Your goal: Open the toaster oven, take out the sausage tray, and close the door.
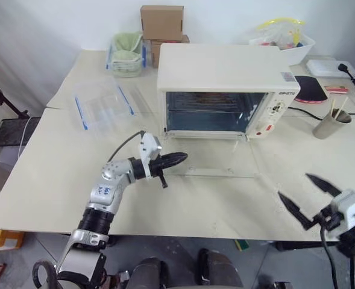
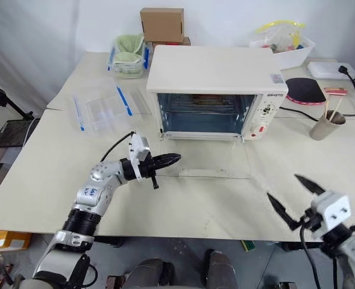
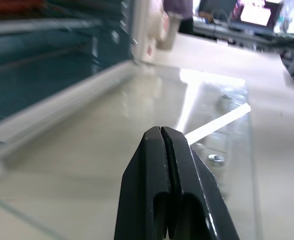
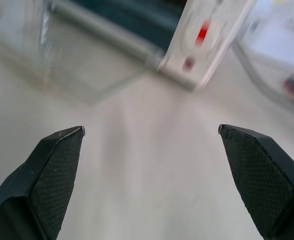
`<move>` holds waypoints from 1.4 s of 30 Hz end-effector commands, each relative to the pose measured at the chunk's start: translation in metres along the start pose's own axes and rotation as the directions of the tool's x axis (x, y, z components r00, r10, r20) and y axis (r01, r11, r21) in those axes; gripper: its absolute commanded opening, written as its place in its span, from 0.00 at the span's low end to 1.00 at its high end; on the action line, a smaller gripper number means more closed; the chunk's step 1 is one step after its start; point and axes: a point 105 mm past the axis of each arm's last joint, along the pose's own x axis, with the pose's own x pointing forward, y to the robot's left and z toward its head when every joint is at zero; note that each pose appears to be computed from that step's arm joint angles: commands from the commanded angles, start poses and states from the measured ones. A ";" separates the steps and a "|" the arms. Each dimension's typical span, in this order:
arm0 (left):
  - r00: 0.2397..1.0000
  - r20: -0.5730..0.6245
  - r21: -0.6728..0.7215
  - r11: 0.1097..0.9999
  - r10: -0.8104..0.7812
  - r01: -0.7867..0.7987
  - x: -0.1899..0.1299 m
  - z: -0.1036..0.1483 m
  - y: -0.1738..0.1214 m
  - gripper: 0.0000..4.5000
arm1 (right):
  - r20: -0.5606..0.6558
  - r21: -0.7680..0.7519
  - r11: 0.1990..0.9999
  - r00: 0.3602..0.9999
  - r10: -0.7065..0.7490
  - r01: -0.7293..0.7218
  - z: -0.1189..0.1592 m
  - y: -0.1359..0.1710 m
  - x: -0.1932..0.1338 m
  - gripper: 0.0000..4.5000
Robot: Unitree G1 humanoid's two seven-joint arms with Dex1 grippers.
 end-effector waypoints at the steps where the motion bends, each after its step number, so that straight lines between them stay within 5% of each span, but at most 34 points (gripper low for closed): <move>1: 1.000 0.017 0.050 0.999 0.018 -0.019 -0.001 0.006 -0.003 0.00 | 0.070 -0.109 0.992 0.995 0.077 -0.069 0.034 0.004 0.033 1.00; 6: 0.995 0.072 0.045 0.997 0.063 -0.066 -0.013 0.011 -0.007 0.13 | 0.106 -0.216 0.974 0.990 0.096 -0.071 0.059 0.020 0.087 1.00; 12: 0.972 0.166 0.075 0.980 0.168 -0.183 -0.052 0.030 -0.015 0.52 | 0.132 -0.407 0.908 0.977 0.167 -0.100 0.072 0.064 0.161 1.00; 19: 0.920 0.184 0.090 0.926 0.347 -0.367 -0.085 0.044 -0.015 0.99 | 0.138 -0.607 0.789 0.990 -0.017 0.098 0.068 0.053 0.232 1.00; 25: 0.917 0.181 0.089 0.923 0.354 -0.374 -0.083 0.047 -0.019 0.99 | 0.020 -0.741 0.666 0.993 -0.113 0.091 0.045 0.040 0.261 1.00; 29: 0.922 0.182 0.085 0.928 0.343 -0.362 -0.078 0.048 -0.021 0.99 | 0.017 -0.748 0.659 0.995 -0.098 0.077 0.047 0.042 0.269 1.00; 35: 0.930 0.181 0.074 0.939 0.320 -0.337 -0.072 0.047 -0.020 1.00 | 0.022 -0.759 0.647 0.996 -0.088 0.074 0.050 0.045 0.273 0.65; 42: 0.952 0.205 0.096 0.963 0.229 -0.252 -0.037 0.053 -0.002 1.00 | 0.074 -0.773 0.623 0.992 -0.105 0.124 0.062 0.040 0.273 0.10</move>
